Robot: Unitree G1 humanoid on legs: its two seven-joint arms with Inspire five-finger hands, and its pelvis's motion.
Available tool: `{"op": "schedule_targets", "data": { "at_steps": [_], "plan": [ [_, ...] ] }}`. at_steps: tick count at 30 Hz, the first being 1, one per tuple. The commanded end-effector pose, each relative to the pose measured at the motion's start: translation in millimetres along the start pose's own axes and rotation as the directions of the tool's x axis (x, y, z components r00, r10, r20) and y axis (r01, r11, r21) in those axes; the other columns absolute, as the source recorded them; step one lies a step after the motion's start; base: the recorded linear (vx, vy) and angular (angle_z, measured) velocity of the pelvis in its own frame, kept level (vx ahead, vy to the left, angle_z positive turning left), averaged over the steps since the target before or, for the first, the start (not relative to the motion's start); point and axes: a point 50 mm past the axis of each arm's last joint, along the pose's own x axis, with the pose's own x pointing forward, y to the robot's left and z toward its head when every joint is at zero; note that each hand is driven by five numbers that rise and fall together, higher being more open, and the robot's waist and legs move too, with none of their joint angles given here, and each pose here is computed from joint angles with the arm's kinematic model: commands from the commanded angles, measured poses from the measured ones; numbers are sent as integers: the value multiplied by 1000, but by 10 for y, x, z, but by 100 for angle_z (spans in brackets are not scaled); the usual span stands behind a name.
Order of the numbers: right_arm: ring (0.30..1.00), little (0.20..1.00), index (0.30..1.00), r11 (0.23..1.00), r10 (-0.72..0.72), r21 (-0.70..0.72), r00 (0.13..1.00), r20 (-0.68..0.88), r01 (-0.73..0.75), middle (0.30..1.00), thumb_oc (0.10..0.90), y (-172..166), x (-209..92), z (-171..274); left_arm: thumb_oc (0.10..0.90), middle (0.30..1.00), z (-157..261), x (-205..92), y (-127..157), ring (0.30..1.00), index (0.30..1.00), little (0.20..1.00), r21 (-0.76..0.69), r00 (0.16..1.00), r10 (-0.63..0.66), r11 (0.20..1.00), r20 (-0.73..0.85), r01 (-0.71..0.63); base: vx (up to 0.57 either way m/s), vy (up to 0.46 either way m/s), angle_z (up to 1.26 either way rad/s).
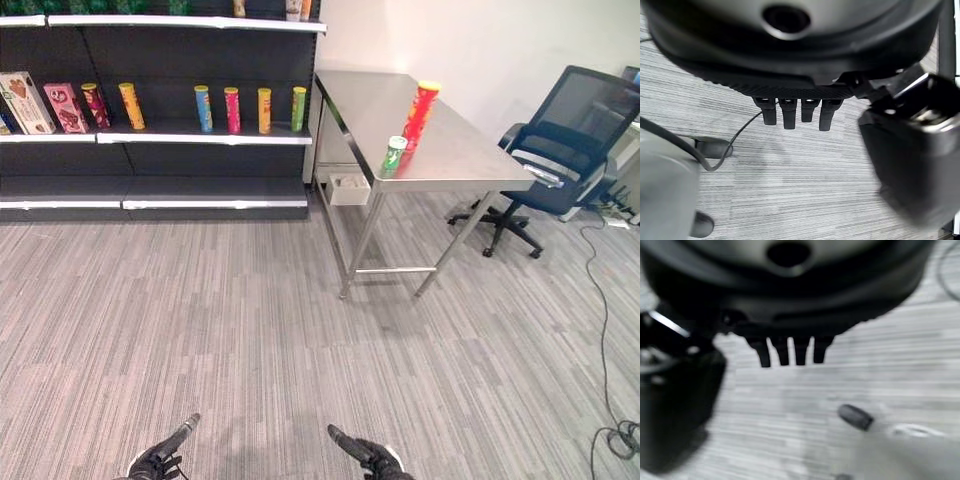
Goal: Put the goods on the table back onto the shelves and tidy them up.
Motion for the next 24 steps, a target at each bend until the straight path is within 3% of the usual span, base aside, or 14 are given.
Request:
{"op": "schedule_targets", "data": {
  "at_steps": [1,16,24],
  "plan": [
    [900,900,900,999,-27,-22,997,71,28,900,800,-134,19,192,800,900,389,61,-42,900,900,900,13,990,-15,1000,138,14,0,0,0],
    [900,900,900,999,-44,-23,995,87,46,900,800,-175,15,230,800,900,368,60,-71,900,900,900,8,992,-18,1000,129,17,9,-20,-3],
    [900,900,900,999,-46,-15,988,145,48,900,800,-193,17,379,800,900,585,74,-144,900,900,900,-12,981,-33,999,193,36,-24,-91,-3]
  ]
}}
